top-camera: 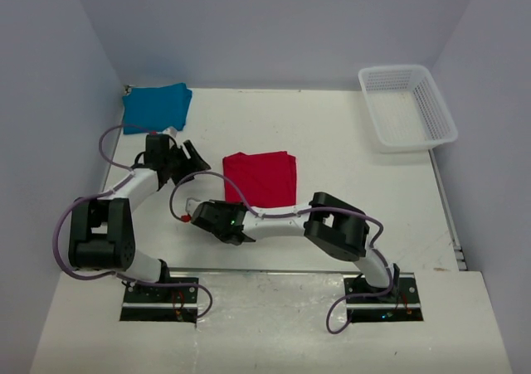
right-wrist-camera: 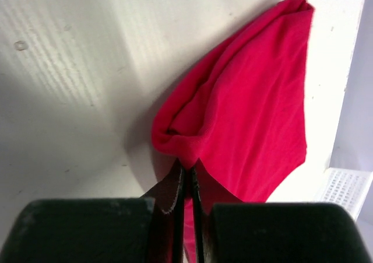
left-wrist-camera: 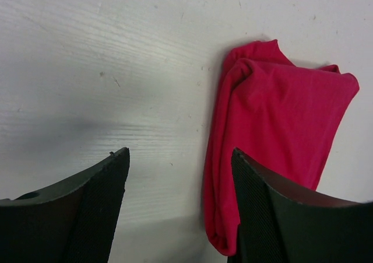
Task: Fold and stack the t-shirts
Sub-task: Fold the long partially folded tshirt into a neat square
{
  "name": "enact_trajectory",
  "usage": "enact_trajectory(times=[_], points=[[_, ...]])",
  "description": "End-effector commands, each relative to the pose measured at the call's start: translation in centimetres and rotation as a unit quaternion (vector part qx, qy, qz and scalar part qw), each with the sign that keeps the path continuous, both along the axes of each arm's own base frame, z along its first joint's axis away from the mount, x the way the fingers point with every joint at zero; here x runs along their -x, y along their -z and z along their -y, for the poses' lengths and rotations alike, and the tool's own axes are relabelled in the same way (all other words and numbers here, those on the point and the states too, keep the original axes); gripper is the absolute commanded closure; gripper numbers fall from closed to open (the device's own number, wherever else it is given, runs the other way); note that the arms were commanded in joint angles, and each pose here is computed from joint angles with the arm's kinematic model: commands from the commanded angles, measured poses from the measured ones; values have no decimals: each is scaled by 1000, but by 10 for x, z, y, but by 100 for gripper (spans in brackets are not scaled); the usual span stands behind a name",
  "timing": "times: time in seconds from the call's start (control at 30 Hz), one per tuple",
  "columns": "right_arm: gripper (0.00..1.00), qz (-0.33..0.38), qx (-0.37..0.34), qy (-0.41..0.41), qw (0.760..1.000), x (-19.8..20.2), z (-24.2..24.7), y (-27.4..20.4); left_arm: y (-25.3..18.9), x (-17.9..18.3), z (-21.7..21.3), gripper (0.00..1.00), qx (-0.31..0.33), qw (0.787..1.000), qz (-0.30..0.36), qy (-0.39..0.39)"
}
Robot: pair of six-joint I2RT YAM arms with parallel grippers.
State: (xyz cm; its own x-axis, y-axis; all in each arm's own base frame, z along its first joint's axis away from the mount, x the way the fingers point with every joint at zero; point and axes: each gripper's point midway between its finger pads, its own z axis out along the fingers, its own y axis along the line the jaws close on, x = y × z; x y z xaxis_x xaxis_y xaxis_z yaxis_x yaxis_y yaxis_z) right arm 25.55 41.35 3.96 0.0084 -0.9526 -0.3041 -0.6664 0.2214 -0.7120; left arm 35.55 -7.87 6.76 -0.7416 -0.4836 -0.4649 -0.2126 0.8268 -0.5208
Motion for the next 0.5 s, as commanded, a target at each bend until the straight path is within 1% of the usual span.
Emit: enact_trajectory(times=[0.0, 0.07, 0.17, 0.2, 0.23, 0.43, 0.47], points=[[100, 30, -51, 13, 998, -11, -4, -51, -7, 2, 15, 28, 70, 997, 13, 21], [100, 33, -57, 15, 998, -14, -4, -59, -3, 7, 25, 28, 98, 994, 11, 39], [100, 35, -60, 19, 997, -18, -3, -63, 6, 11, 20, 28, 107, 994, -3, 33], [100, 36, -61, 20, 997, -19, -2, -64, 3, 8, 22, 28, 113, 993, 10, 40], [100, 35, -59, 22, 997, -20, -1, -63, 4, 10, 24, 28, 118, 992, 7, 43], [100, 33, -66, 27, 997, -25, 0, -65, 6, 25, 45, 28, 187, 980, -4, 75], [100, 34, -66, 28, 997, -26, 1, -66, 7, 29, 49, 28, 206, 975, -12, 79]])
